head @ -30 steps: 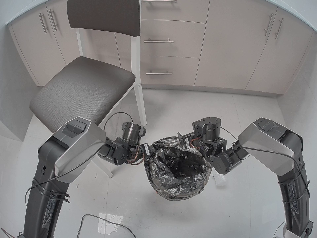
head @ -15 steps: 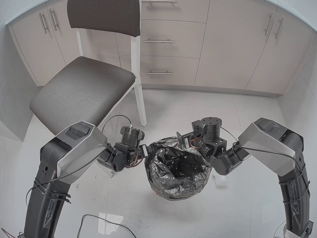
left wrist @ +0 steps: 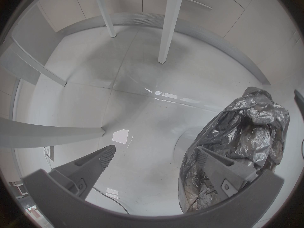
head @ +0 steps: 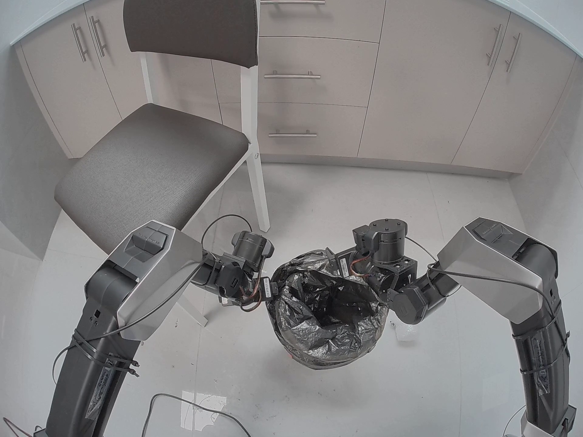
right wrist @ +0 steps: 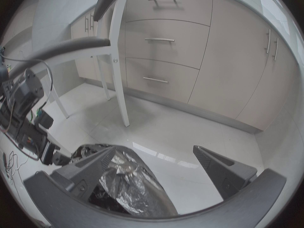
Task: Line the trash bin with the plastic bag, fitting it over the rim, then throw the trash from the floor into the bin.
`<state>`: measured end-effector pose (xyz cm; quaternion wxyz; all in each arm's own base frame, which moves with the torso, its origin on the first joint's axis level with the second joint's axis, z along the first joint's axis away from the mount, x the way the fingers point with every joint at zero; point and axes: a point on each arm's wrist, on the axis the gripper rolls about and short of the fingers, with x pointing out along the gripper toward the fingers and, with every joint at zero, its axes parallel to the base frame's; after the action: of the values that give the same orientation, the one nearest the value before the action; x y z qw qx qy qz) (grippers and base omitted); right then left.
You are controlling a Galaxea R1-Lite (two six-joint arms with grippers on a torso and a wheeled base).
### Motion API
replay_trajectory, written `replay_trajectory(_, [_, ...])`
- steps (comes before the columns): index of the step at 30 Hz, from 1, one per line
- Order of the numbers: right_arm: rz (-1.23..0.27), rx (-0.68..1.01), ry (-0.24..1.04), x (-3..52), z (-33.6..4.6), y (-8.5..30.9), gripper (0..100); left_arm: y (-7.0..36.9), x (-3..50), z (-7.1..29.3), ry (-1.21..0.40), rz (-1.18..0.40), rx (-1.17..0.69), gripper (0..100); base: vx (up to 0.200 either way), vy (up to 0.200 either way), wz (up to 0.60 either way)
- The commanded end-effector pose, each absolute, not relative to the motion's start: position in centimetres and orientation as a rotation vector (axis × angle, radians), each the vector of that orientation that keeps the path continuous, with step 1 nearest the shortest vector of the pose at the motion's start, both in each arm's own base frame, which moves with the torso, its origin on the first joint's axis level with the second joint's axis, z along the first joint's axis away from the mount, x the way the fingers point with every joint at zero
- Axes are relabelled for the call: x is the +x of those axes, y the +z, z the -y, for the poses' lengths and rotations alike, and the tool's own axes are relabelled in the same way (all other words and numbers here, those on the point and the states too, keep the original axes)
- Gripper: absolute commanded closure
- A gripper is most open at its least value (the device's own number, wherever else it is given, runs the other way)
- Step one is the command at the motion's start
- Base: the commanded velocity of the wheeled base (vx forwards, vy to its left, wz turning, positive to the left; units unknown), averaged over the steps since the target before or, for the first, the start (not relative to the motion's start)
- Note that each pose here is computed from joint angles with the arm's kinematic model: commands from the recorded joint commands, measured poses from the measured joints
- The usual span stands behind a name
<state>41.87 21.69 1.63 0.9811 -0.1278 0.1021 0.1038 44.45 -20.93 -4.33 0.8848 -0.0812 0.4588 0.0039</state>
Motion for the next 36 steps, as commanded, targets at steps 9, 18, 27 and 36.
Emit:
replay_trajectory(9, [-0.277, -0.322, 0.298, 40.2, -21.0, 0.6, 0, -4.2, 44.8, 21.1, 0.029, -0.934, -0.221, 0, 0.0, 0.0, 0.0])
replay_trajectory(18, [-0.332, -0.388, 0.354, 39.6, -20.0, 0.4, 0, -4.0, 44.5, 21.1, 0.026, -0.867, -0.264, 0, 0.0, 0.0, 0.0])
replay_trajectory(27, [-0.363, -0.402, 0.344, 40.2, -19.6, -0.8, 0, -4.0, 44.5, 21.1, 0.02, -0.859, -0.262, 0, 0.0, 0.0, 0.0])
replay_trajectory(36, [-0.346, -0.397, 0.281, 41.5, -19.3, -1.3, 0, -4.1, 44.4, 21.1, 0.021, -0.86, -0.263, 0, 0.0, 0.0, 0.0])
